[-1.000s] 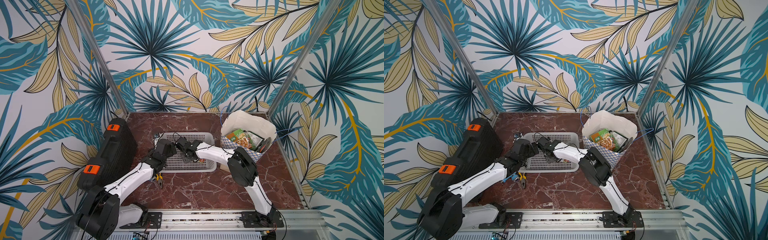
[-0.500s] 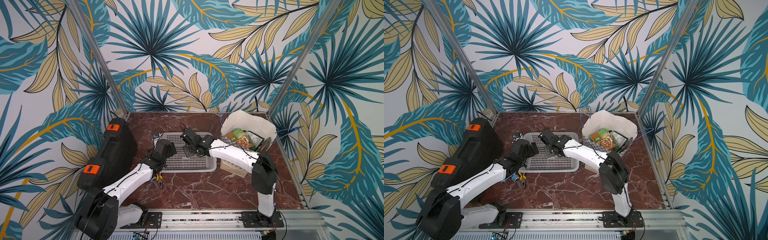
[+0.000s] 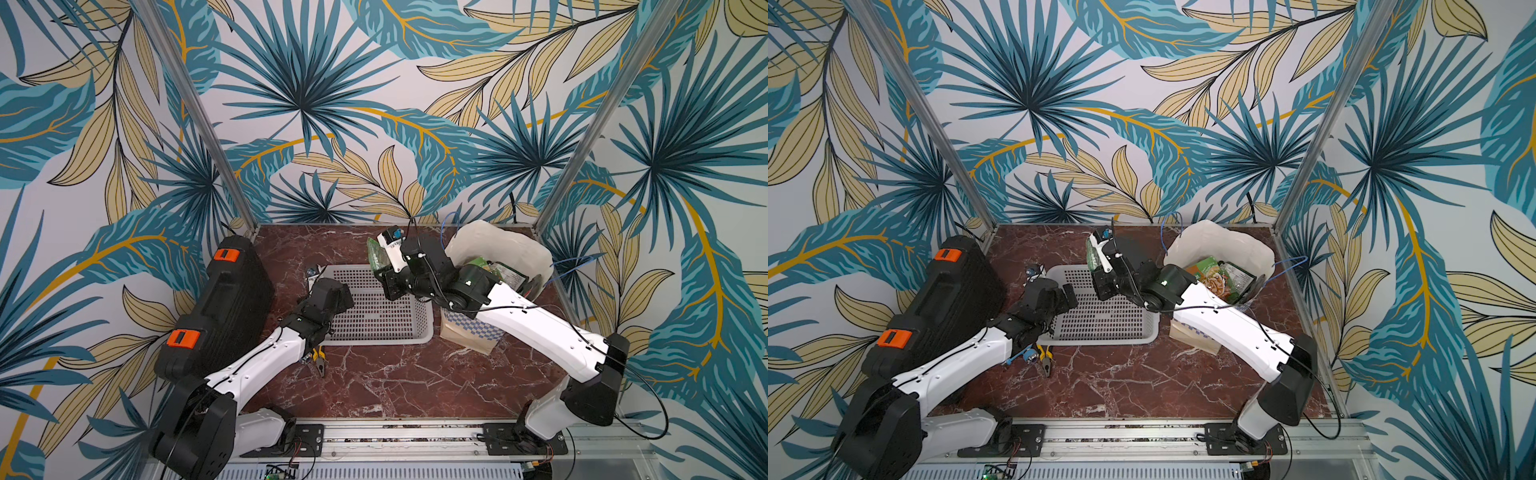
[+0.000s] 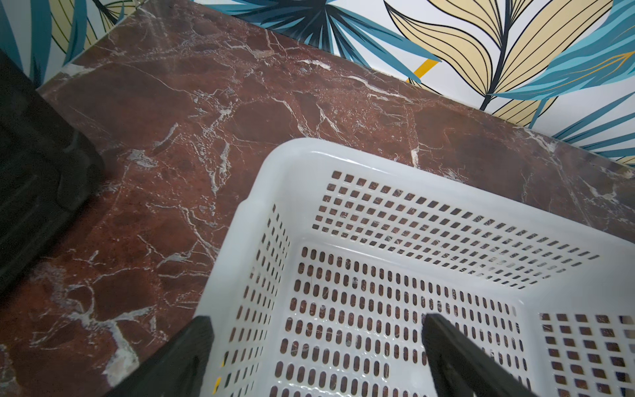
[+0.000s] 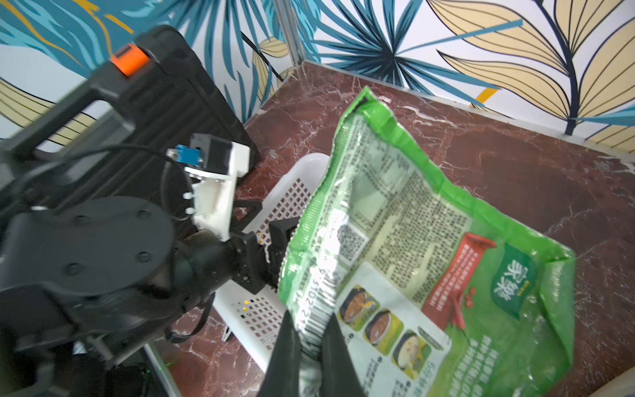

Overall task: Place the condiment packets inside the bag
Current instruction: Pick up the condiment packet from the storage box, then place the condiment packet in the paper bag.

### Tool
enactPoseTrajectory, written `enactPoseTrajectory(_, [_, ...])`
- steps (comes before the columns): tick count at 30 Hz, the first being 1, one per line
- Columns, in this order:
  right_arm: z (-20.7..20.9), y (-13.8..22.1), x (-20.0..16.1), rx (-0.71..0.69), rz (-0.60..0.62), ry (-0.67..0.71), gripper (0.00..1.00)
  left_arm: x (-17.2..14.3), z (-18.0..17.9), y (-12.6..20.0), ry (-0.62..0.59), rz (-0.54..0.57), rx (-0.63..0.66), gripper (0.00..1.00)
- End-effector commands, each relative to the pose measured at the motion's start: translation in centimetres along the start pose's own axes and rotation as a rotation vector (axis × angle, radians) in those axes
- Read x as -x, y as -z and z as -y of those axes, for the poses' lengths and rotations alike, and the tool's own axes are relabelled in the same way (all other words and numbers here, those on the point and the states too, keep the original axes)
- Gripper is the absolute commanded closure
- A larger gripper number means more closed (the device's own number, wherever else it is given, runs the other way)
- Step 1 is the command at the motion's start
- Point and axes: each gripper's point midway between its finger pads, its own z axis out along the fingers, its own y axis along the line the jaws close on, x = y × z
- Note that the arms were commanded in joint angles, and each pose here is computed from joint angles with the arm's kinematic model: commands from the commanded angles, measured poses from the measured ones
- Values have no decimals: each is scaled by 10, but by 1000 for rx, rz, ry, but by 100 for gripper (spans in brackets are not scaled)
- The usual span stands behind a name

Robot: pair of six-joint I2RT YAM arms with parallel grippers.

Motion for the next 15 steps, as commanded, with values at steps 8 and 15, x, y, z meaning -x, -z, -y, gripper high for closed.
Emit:
enactPoseTrajectory(8, [-11, 98, 45, 83, 222, 32, 100, 0, 0, 3, -1, 12, -19, 0])
enactPoseTrajectory(15, [18, 149, 51, -46, 320, 50, 100, 0, 1, 3, 0, 13, -21, 0])
